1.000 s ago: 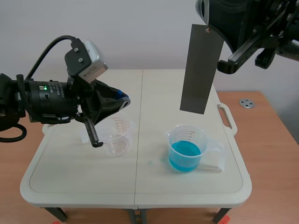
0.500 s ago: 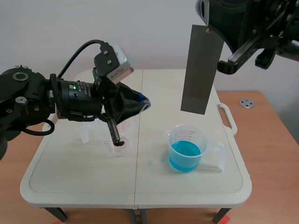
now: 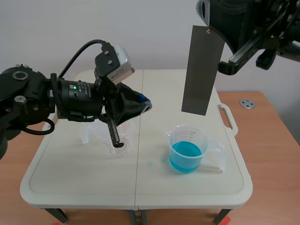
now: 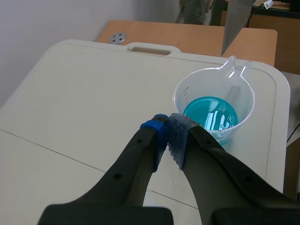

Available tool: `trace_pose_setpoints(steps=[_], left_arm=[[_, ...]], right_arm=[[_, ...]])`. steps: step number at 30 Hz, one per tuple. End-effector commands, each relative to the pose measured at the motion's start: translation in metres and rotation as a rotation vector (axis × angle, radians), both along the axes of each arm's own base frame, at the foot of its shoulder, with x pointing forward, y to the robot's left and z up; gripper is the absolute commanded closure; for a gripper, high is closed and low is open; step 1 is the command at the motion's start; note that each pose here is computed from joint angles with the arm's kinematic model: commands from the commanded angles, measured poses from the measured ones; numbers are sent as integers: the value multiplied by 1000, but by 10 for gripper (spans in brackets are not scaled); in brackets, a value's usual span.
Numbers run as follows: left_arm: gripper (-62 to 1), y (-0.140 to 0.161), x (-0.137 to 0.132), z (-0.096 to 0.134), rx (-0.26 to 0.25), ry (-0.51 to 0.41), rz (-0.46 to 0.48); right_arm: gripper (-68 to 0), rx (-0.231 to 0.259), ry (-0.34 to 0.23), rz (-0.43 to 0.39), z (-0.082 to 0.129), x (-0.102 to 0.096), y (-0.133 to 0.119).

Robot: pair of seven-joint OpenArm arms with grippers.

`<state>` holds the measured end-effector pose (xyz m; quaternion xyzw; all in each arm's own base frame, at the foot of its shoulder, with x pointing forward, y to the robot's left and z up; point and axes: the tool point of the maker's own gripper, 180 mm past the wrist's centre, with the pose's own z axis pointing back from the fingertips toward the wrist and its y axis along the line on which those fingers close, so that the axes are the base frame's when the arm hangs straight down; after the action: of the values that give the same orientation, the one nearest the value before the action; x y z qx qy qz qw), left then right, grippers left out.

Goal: Hold the metal plate by the orange handle, dip it into the blue solution, take it out and point at it, then put the plate back in the beaker on the left.
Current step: 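Raise the plate and point at it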

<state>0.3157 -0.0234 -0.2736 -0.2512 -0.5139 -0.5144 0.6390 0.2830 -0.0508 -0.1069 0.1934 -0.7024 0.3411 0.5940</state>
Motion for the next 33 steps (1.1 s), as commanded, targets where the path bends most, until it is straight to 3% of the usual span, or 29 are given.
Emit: trace_pose_setpoints(steps=[1,25,33], left_arm=[[-22,-3,2,12,-26,-26,-10],[-21,0,2,10,-18,-24,-7],[-21,60,28,2,-9,-85,276]], right_arm=[[-13,10,-46,15,14,-3,1],[-13,10,-46,15,14,-3,1],[-13,10,-46,15,14,-3,1]])
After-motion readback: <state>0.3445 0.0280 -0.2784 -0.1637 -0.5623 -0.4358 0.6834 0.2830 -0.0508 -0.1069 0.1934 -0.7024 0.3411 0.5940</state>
